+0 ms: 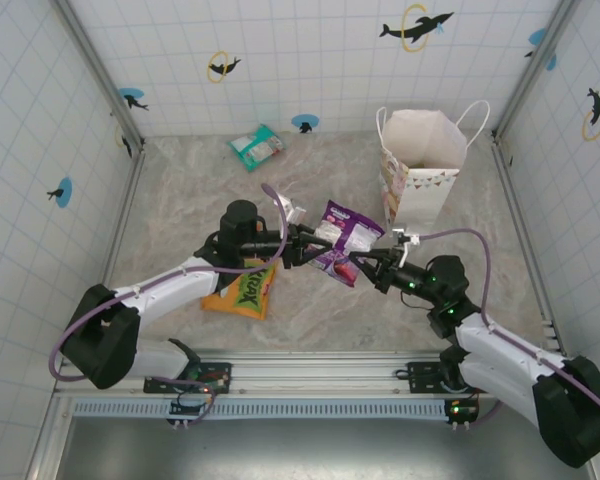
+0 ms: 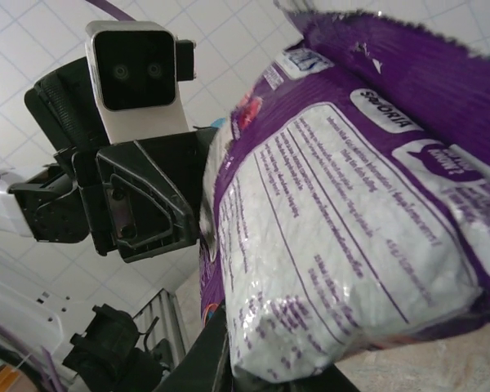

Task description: Place the snacks into the paper bag

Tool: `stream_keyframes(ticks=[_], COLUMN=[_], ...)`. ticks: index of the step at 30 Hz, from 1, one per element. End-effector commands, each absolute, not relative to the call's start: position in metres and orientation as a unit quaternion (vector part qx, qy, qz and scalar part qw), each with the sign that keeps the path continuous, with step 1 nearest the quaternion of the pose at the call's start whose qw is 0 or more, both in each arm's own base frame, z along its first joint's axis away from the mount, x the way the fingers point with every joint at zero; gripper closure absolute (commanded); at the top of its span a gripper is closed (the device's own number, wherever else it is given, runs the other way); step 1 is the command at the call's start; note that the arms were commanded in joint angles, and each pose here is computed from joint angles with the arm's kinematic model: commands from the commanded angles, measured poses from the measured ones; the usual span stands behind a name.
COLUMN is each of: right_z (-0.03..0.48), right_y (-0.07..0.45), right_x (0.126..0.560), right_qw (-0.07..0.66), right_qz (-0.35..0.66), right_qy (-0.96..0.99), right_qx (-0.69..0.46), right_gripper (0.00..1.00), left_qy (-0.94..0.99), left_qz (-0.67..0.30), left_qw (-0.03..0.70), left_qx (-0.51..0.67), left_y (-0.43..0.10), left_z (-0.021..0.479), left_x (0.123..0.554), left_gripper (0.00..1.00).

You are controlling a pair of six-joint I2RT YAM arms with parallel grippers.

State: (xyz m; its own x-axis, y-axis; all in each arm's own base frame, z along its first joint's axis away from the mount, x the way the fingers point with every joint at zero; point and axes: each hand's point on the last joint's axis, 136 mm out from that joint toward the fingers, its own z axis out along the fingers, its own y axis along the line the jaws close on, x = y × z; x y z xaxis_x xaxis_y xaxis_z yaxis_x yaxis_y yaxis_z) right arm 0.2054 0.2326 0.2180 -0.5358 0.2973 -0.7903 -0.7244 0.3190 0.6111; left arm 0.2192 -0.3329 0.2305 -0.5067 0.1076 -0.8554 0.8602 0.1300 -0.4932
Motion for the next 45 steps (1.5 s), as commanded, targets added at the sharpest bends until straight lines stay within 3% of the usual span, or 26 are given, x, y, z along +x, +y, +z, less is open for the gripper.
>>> stream_keyframes(ticks=[1, 6, 7, 8, 16, 29, 38, 45], right_z=[0.241, 0.241, 0.242, 0.243, 0.262, 0.341, 0.413, 0.428], right_y=[0.225, 0.216, 0.212, 0.209, 0.192, 0.151, 0.114, 0.083], right_x=[0.213, 0.221, 0.225, 0.227, 0.235, 0.272, 0.296, 0.33], right_qw=[0.506, 0.527, 0.537, 0.544, 0.593, 0.67, 0.745, 0.76], right_qz=[0.542, 0.513, 0.503, 0.496, 0.436, 0.289, 0.183, 0.084], right_qy=[0.653, 0.664, 0.666, 0.667, 0.667, 0.676, 0.638, 0.643], right_qx=[-0.153, -0.134, -0.125, -0.119, -0.113, -0.102, -0.064, -0.049], right_gripper=[0.88, 0.9, 0.9, 0.9, 0.9, 0.91, 0.9, 0.9], left_qy=[0.676, 0.7, 0.702, 0.704, 0.734, 0.799, 0.801, 0.802], left_qz=[-0.531, -0.508, -0.505, -0.502, -0.456, -0.331, -0.318, -0.312], left_qw=[0.367, 0.373, 0.375, 0.379, 0.404, 0.465, 0.466, 0.467], left_qx=[0.355, 0.335, 0.333, 0.33, 0.3, 0.189, 0.2, 0.203], left_y=[-0.334, -0.33, -0.329, -0.328, -0.317, -0.276, -0.277, -0.277], left_z=[0.238, 0.231, 0.23, 0.231, 0.229, 0.226, 0.228, 0.228], left_x=[0.229, 0.239, 0.24, 0.241, 0.257, 0.301, 0.305, 0.307], left_gripper=[0.49, 0.18, 0.06, 0.02, 0.02, 0.02, 0.02, 0.02])
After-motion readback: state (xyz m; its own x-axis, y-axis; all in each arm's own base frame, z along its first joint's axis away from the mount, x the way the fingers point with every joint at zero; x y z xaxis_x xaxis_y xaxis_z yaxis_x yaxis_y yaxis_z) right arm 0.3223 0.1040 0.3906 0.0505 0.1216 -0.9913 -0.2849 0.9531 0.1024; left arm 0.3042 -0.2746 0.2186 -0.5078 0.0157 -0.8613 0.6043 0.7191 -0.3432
